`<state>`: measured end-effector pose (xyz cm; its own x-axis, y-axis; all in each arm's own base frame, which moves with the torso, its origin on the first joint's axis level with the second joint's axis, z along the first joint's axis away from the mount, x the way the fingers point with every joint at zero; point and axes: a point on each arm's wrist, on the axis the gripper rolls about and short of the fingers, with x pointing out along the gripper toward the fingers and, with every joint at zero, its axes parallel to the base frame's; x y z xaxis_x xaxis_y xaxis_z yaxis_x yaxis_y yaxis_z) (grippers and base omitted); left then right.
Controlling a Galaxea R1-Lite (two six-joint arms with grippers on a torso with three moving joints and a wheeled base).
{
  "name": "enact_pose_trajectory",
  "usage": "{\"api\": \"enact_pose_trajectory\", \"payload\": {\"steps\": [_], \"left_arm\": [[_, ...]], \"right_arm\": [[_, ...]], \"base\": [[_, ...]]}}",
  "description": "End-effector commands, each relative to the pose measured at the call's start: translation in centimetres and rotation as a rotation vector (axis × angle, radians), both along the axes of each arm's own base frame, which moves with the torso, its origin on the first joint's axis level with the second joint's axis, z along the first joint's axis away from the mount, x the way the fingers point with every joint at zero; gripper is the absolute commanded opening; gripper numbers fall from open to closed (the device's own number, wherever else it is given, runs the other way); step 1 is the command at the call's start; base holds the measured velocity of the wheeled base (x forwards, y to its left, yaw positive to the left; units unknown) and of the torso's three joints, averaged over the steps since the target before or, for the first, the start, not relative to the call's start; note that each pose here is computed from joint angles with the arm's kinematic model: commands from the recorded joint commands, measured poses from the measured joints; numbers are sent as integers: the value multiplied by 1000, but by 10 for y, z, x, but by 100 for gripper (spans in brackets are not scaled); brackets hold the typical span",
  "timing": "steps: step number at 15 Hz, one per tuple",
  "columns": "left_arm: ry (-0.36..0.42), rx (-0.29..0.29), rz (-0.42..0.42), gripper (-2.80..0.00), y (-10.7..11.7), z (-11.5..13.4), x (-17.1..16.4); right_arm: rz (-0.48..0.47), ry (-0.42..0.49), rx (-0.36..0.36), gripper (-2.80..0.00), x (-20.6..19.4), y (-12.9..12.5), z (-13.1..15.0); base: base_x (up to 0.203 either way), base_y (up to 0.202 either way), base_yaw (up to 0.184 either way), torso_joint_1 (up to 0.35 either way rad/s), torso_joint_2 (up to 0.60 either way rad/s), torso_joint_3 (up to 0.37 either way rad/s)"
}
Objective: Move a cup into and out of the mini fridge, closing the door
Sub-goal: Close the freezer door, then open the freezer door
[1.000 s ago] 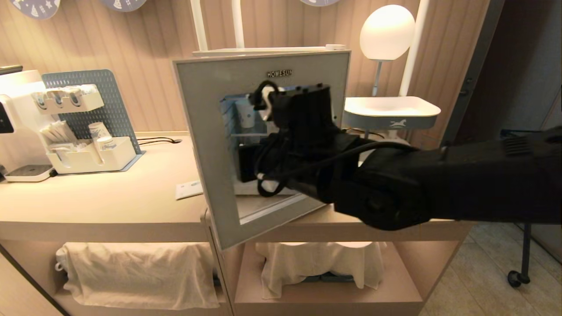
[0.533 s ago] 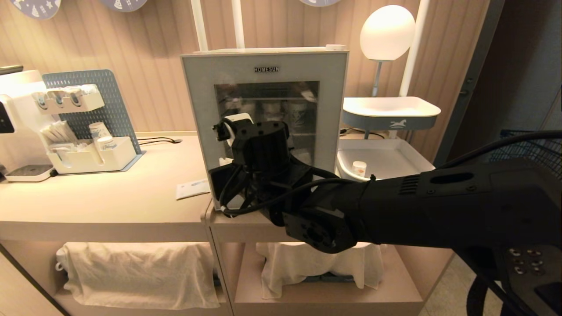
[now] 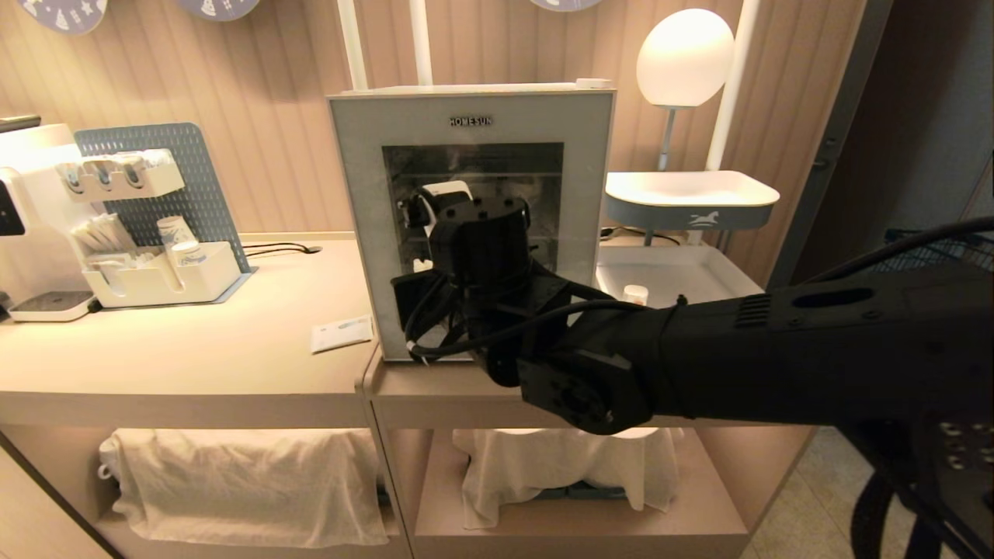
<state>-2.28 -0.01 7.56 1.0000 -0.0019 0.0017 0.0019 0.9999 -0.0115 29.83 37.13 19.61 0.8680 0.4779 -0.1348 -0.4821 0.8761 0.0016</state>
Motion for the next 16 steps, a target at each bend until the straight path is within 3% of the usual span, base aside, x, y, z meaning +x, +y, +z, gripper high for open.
{"api": "enact_pose_trajectory", "payload": {"steps": [1, 3, 5, 9, 12, 14, 16], "left_arm": [[2, -1, 0, -280, 0, 0, 0], [2, -2, 0, -280, 0, 0, 0], [2, -2, 0, -280, 0, 0, 0], [2, -4, 0, -280, 0, 0, 0], [2, -2, 0, -280, 0, 0, 0], [2, -4, 0, -280, 0, 0, 0], [2, -4, 0, -280, 0, 0, 0]], "right_arm": [[-103, -54, 47, -280, -17, -39, 48], [-296, -89, 62, -280, -35, -83, 80], [-496, -129, 96, -280, -63, -144, 114], [-894, -232, 186, -280, -139, -291, 161], [-1212, -350, 251, -280, -233, -370, 153], [-1373, -422, 268, -280, -292, -390, 123], [-1461, -463, 265, -280, -336, -394, 79]], "base": [[0, 0, 0, 0, 0, 0], [0, 0, 0, 0, 0, 0], [0, 0, 0, 0, 0, 0], [0, 0, 0, 0, 0, 0], [0, 0, 0, 0, 0, 0], [0, 0, 0, 0, 0, 0], [0, 0, 0, 0, 0, 0]]}}
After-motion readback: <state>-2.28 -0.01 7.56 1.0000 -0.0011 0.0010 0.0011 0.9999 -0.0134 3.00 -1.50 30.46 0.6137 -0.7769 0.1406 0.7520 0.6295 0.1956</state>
